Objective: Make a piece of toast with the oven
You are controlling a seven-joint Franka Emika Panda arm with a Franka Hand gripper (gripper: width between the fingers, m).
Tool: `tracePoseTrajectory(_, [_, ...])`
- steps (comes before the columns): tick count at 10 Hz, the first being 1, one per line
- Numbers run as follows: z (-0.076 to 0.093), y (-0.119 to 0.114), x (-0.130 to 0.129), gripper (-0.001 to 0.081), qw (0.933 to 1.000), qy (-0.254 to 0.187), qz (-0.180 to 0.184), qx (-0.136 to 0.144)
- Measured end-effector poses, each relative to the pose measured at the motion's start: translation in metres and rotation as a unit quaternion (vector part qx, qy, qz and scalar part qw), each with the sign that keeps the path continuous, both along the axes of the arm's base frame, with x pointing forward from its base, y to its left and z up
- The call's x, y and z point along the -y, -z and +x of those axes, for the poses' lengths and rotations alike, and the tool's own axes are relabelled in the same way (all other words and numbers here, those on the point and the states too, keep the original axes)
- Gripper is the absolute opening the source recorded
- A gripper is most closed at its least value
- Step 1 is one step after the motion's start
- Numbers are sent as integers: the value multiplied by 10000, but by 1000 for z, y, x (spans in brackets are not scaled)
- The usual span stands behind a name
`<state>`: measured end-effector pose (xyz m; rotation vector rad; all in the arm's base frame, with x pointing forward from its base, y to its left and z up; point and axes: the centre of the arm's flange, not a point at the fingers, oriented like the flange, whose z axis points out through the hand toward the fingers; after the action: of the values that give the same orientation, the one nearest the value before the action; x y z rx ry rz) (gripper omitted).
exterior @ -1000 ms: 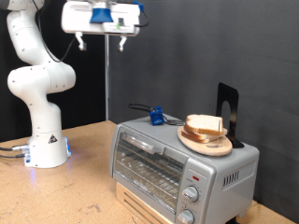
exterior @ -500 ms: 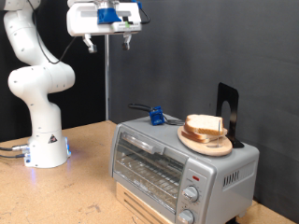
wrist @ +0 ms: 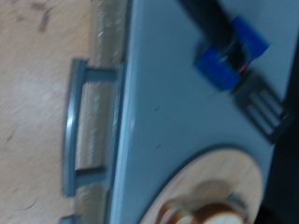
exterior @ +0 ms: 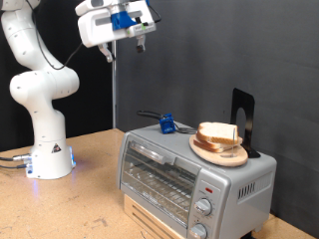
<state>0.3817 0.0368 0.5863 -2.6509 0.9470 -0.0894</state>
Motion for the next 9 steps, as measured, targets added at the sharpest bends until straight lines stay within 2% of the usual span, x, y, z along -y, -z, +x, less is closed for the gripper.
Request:
tracePoseTrajectory(1, [4, 2, 4, 809, 9997, 17, 203, -158])
tracePoseTrajectory(2, [10, 8, 5, 809, 9994, 60, 248, -248])
tracePoseTrajectory(6, [48, 38, 6, 809, 9995, 264, 158, 51])
tracePoseTrajectory(9, [59, 63, 9, 809, 9999, 153, 49, 38])
